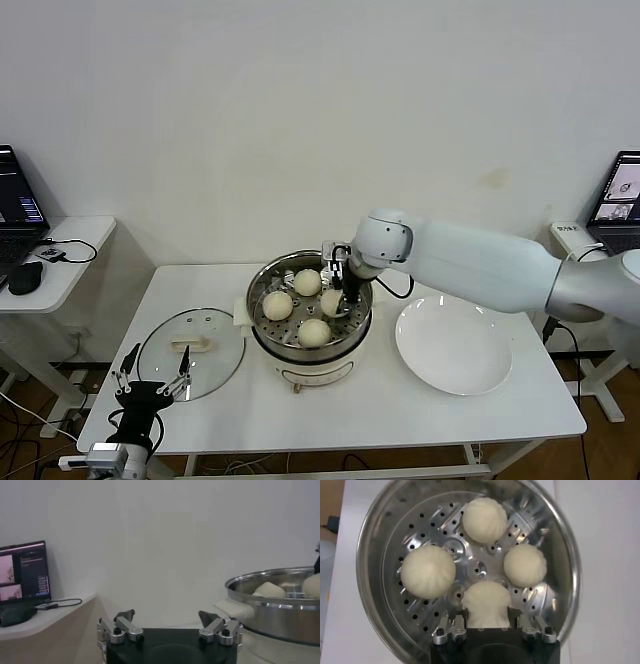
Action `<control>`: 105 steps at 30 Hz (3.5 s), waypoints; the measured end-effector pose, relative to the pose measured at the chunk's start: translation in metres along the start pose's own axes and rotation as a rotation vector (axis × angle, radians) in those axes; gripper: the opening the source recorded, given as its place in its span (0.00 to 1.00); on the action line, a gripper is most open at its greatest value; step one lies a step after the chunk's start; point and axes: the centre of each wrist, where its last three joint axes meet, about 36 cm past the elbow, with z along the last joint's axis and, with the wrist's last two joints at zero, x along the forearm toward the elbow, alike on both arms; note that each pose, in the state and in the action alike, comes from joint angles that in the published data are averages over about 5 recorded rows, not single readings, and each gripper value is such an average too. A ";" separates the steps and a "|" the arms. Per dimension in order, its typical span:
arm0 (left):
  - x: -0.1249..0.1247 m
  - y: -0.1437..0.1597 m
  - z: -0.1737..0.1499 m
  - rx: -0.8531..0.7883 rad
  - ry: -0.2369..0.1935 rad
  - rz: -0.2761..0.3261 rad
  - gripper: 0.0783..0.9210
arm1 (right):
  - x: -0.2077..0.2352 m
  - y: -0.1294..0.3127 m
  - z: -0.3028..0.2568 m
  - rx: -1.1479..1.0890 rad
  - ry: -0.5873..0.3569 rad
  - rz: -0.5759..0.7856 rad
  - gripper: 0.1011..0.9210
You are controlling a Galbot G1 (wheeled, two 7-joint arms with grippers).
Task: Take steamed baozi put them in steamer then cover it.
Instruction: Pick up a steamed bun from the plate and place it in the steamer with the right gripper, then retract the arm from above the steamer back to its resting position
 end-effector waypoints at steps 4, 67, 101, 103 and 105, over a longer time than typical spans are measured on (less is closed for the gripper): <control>0.001 0.000 0.000 -0.001 0.001 -0.001 0.88 | -0.001 0.002 0.000 0.000 0.001 0.005 0.62; -0.044 0.046 0.072 -0.987 -0.038 0.096 0.88 | -0.037 0.360 0.278 -0.894 -0.774 1.253 0.88; -0.158 0.067 0.110 -1.473 0.000 0.217 0.88 | -0.043 0.434 0.304 -1.025 -0.622 1.356 0.88; -0.162 0.066 0.111 -1.474 0.003 0.218 0.88 | -0.045 0.435 0.304 -1.027 -0.619 1.354 0.88; -0.166 0.066 0.112 -1.474 0.005 0.218 0.88 | -0.046 0.437 0.304 -1.028 -0.615 1.351 0.88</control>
